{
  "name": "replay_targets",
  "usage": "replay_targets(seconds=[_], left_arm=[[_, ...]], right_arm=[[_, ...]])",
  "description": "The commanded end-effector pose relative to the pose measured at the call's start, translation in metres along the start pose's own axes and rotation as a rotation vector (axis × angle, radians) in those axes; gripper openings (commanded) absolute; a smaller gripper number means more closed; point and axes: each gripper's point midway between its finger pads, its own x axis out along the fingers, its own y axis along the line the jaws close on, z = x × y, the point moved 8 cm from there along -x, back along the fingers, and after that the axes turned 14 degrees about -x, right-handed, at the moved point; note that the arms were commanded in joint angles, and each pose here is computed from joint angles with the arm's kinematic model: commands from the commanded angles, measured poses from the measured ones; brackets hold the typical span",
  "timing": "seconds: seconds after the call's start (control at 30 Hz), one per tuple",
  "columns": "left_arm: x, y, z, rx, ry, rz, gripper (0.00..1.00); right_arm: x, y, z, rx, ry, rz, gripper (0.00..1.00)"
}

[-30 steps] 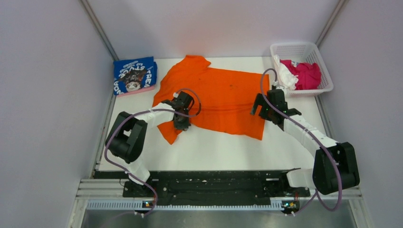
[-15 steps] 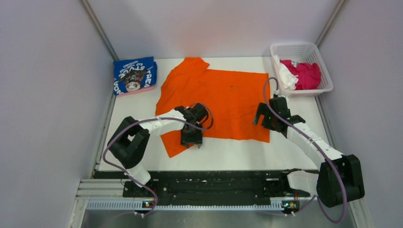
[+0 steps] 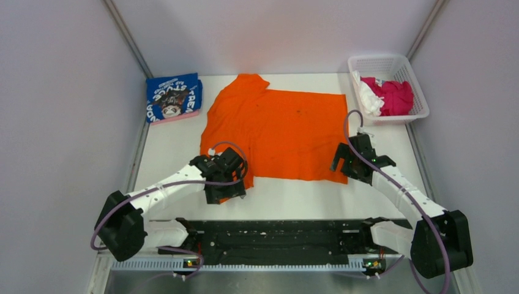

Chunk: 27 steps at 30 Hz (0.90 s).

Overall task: Fold and stack the t-shirts
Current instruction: Grab the side of the flattened tshirt closest away from the robot with both arms

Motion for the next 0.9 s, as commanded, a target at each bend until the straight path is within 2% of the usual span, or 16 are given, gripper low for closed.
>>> replay_targets(seconds=[0.0,0.07,0.2,0.23,0.37,0.4,0.43,0.47,0.53,0.67,0.73,0.8,0.87], left_arm=[[0.025,0.019,0.011,-0.128,-0.072,0.055,0.79],[0.035,0.019,0.018,-0.167,-0.088,0.026,0.72],[0.054,0.014,0.028,-0.190,-0.090,-0.025,0.67],[0.059,0.014,0.029,-0.191,-0.082,-0.021,0.61],[0.071,0.013,0.029,-0.167,-0.028,0.012,0.33],[0.072,0.013,0.029,-0.165,-0.025,0.023,0.21],[0.073,0.015,0.029,-0.164,-0.028,0.034,0.04],[0.073,0.016,0.028,-0.162,-0.025,0.044,0.00],[0.069,0.018,0.027,-0.164,-0.020,0.058,0.00],[0.057,0.028,0.020,-0.200,-0.013,0.061,0.00],[0.051,0.032,0.015,-0.220,0.006,0.056,0.00],[0.048,0.035,0.010,-0.241,0.019,0.050,0.00],[0.046,0.038,0.004,-0.261,0.026,0.045,0.00]], right_arm=[[0.005,0.003,0.002,0.083,-0.055,0.017,0.92],[0.008,0.003,-0.002,0.106,-0.063,0.014,0.89],[0.017,0.002,-0.008,0.123,-0.073,0.014,0.83],[0.019,0.003,-0.008,0.127,-0.081,0.015,0.80],[0.024,0.006,-0.015,0.130,-0.044,0.047,0.69],[0.027,0.006,-0.018,0.134,-0.039,0.044,0.69],[0.030,0.005,-0.021,0.140,-0.038,0.038,0.66],[0.033,0.004,-0.024,0.147,-0.030,0.028,0.62],[0.034,0.005,-0.026,0.148,0.000,0.030,0.56],[0.036,0.002,-0.034,0.150,0.028,-0.001,0.55],[0.039,0.000,-0.039,0.150,0.052,-0.026,0.50],[0.041,0.000,-0.042,0.160,0.070,-0.032,0.41],[0.041,-0.002,-0.045,0.174,0.075,-0.050,0.26]])
